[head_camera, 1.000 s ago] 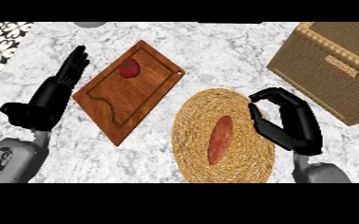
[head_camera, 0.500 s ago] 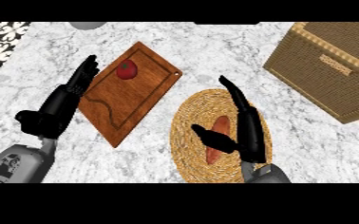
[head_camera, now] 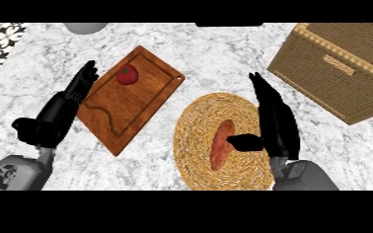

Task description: Pick the sweet potato from the placemat and place it in the basket

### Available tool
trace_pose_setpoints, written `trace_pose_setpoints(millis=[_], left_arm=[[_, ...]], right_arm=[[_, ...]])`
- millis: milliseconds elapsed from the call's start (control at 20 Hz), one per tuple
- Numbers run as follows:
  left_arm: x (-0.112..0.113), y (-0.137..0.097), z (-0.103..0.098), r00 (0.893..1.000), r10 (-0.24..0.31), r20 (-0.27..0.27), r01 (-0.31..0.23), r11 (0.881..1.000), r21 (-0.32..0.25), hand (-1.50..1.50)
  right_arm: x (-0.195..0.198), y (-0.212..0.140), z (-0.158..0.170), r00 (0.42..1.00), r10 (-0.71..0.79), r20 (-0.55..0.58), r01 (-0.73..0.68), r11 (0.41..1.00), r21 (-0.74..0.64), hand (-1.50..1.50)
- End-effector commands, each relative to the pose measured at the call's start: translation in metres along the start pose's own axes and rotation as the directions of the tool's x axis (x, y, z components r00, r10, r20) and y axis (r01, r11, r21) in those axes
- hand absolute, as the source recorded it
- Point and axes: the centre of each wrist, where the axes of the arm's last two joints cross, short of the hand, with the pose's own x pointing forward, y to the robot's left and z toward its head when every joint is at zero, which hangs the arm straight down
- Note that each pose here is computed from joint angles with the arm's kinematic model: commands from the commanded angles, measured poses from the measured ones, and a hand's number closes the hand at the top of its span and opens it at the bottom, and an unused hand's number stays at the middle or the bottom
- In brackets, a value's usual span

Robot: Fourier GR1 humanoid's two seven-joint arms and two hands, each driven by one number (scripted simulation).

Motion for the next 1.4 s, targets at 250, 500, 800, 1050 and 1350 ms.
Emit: trace_pose_setpoints(millis=[250, 500, 800, 1050, 1350], left_arm=[[0.005, -0.012, -0.001, 1.000, -0.001, 0.010, 0.002, 1.000, -0.019, 0.00], [0.004, 0.004, -0.003, 1.000, -0.015, -0.002, 0.015, 1.000, 0.008, 0.00], [0.013, 0.001, 0.000, 1.000, 0.005, 0.027, -0.005, 1.000, -0.006, 0.00], [0.010, -0.002, 0.005, 0.999, 0.018, 0.031, -0.017, 1.000, -0.017, 0.00], [0.007, -0.010, 0.008, 0.999, 0.020, 0.033, -0.019, 0.999, -0.040, 0.00]], right_arm=[[0.077, -0.061, 0.028, 0.974, 0.198, -0.108, -0.155, 0.936, 0.317, -1.50], [0.078, -0.103, 0.069, 0.974, 0.177, -0.140, -0.126, 0.942, 0.310, -1.50], [0.075, -0.117, 0.079, 0.971, 0.180, -0.160, -0.127, 0.947, 0.296, -1.50], [0.070, -0.118, 0.089, 0.977, 0.092, -0.193, -0.044, 0.969, 0.242, -1.50], [0.050, -0.080, 0.082, 0.977, 0.064, -0.201, -0.015, 0.972, 0.236, -1.50]])
